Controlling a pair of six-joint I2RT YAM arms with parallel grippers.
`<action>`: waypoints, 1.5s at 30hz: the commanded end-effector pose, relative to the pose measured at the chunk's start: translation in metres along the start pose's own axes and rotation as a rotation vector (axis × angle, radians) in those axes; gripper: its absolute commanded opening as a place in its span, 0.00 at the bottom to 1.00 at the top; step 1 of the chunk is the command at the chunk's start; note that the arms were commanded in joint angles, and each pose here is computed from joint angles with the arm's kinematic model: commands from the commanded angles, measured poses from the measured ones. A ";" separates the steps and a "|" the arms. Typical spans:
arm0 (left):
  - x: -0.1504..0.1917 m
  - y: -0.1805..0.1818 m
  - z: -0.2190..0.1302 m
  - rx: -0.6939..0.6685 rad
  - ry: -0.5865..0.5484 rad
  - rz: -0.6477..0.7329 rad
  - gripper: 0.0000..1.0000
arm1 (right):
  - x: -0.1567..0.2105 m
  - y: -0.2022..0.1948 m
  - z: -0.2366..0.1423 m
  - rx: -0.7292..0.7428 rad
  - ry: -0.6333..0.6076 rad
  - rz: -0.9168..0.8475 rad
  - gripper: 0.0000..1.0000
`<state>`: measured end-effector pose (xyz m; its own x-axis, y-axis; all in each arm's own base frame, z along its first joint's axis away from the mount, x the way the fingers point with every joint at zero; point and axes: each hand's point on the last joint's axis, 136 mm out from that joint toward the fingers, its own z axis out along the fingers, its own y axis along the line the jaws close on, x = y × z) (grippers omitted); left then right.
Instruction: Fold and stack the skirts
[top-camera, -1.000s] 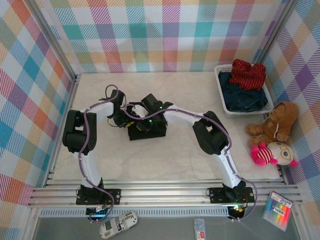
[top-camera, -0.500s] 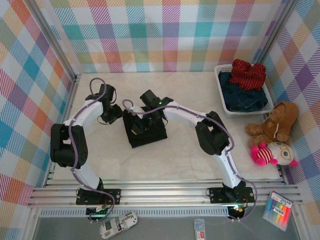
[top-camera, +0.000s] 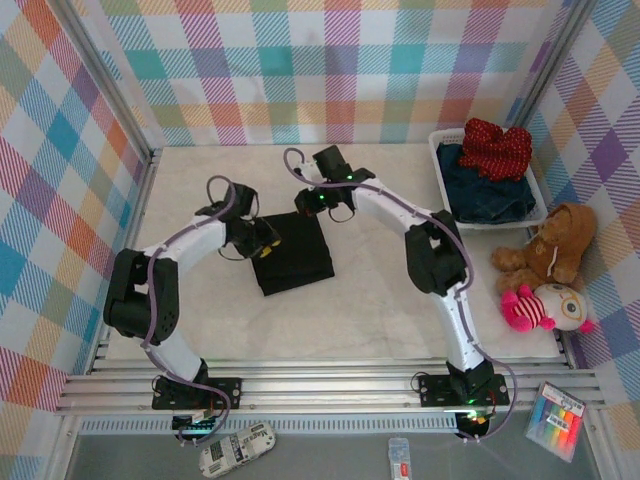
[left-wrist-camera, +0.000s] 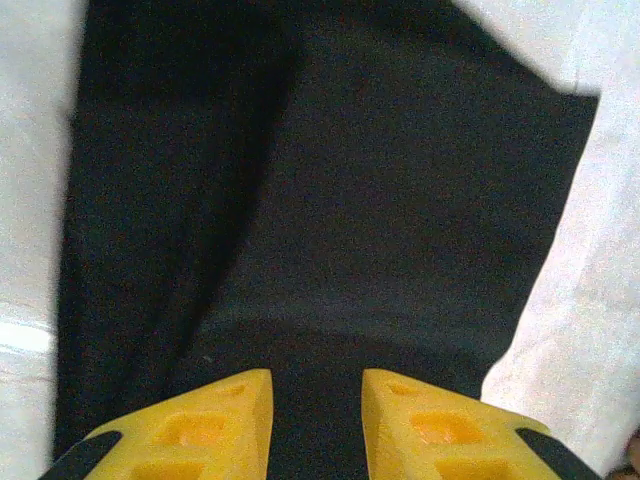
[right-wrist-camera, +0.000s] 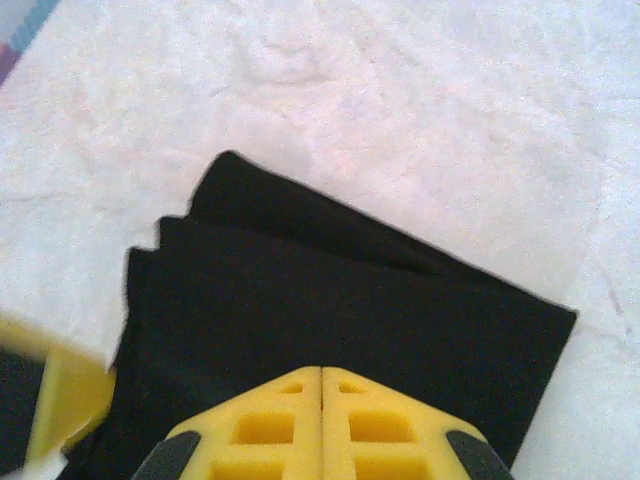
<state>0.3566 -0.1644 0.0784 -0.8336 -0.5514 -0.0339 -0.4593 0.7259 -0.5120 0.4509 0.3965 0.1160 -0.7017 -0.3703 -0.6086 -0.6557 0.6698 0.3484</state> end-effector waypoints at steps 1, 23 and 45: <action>0.017 -0.004 0.017 0.046 0.043 -0.070 0.29 | 0.021 -0.001 0.026 0.014 0.105 0.035 0.01; 0.005 0.071 0.049 -0.270 0.141 0.108 0.52 | 0.145 -0.034 -0.006 0.083 0.220 0.783 0.00; -0.021 0.022 -0.045 -0.140 -0.073 0.109 0.77 | 0.070 -0.014 -0.056 -0.090 -0.009 0.302 0.46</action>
<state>0.3674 -0.1237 0.1191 -0.8749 -0.4396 -0.2030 -0.3409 0.8570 -0.3865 0.4090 0.3090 0.1190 -0.9069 0.0831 -0.4130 -0.2231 0.7369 0.6382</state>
